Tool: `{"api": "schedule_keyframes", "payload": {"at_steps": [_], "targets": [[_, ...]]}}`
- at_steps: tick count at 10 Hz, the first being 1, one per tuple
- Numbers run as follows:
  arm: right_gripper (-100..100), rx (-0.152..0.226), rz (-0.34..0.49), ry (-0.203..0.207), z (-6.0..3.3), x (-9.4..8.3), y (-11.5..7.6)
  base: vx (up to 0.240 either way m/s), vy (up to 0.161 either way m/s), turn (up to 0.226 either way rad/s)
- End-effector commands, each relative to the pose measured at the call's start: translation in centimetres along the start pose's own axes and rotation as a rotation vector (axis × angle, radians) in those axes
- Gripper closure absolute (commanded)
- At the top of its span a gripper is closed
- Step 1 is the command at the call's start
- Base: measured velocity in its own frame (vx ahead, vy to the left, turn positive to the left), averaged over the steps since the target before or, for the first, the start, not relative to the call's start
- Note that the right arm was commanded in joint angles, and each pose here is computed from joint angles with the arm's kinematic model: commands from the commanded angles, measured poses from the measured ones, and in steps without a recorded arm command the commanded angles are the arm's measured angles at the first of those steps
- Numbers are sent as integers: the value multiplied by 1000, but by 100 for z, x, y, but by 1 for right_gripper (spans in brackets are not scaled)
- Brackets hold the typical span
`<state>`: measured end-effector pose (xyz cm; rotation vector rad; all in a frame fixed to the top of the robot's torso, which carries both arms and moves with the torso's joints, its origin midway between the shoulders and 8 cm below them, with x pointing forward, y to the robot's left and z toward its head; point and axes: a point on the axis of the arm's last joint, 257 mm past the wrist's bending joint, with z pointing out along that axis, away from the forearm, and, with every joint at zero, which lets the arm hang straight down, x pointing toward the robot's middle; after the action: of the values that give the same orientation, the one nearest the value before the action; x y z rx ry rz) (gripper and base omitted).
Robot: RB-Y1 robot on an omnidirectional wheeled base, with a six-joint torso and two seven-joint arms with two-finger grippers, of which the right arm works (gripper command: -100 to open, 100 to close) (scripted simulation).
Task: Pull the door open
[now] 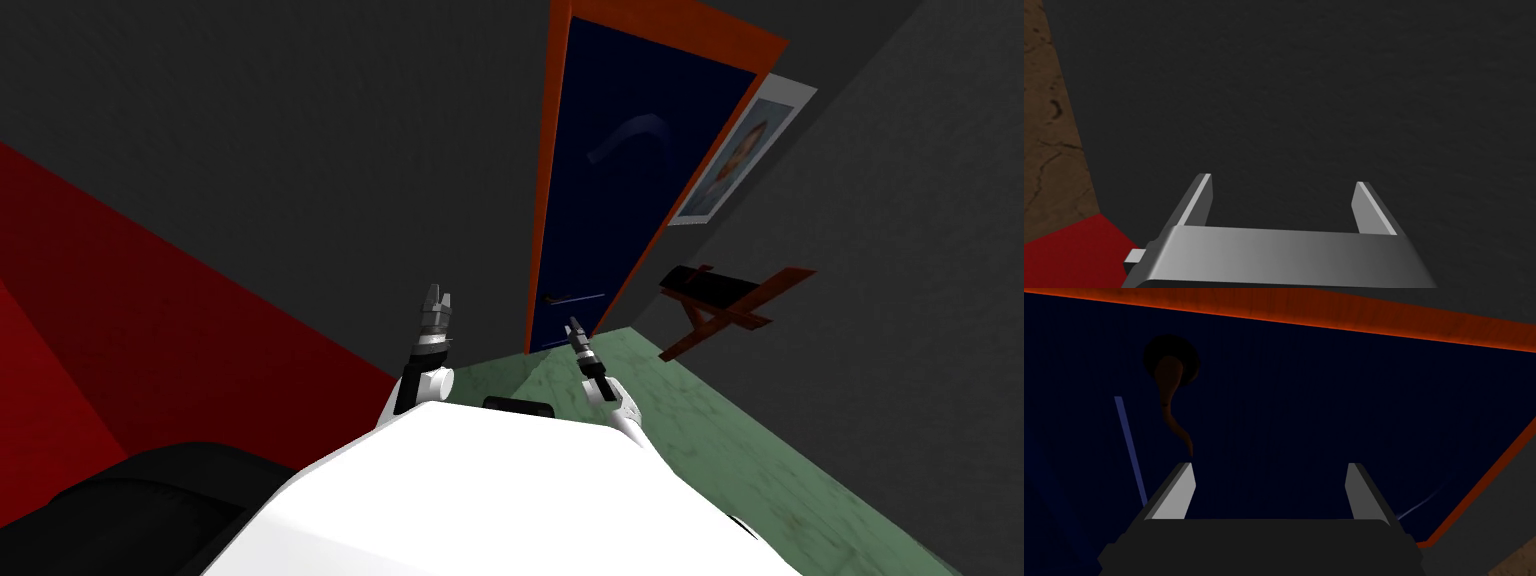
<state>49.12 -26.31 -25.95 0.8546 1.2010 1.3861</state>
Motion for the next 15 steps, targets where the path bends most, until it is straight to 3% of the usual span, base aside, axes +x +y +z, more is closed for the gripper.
{"api": "schedule_keyframes", "payload": {"at_steps": [1, 4, 9, 15], "targets": [[-100, 21, 3, 8, -1, -7, -110, 48, -26, 54], [-100, 53, 7, 11, -32, -33, -252, 46, -26, 42], [-100, 144, 15, 28, -83, -155, -639, 77, -44, 82], [-100, 203, 19, 31, -149, -251, -859, 47, -27, 36]]}}
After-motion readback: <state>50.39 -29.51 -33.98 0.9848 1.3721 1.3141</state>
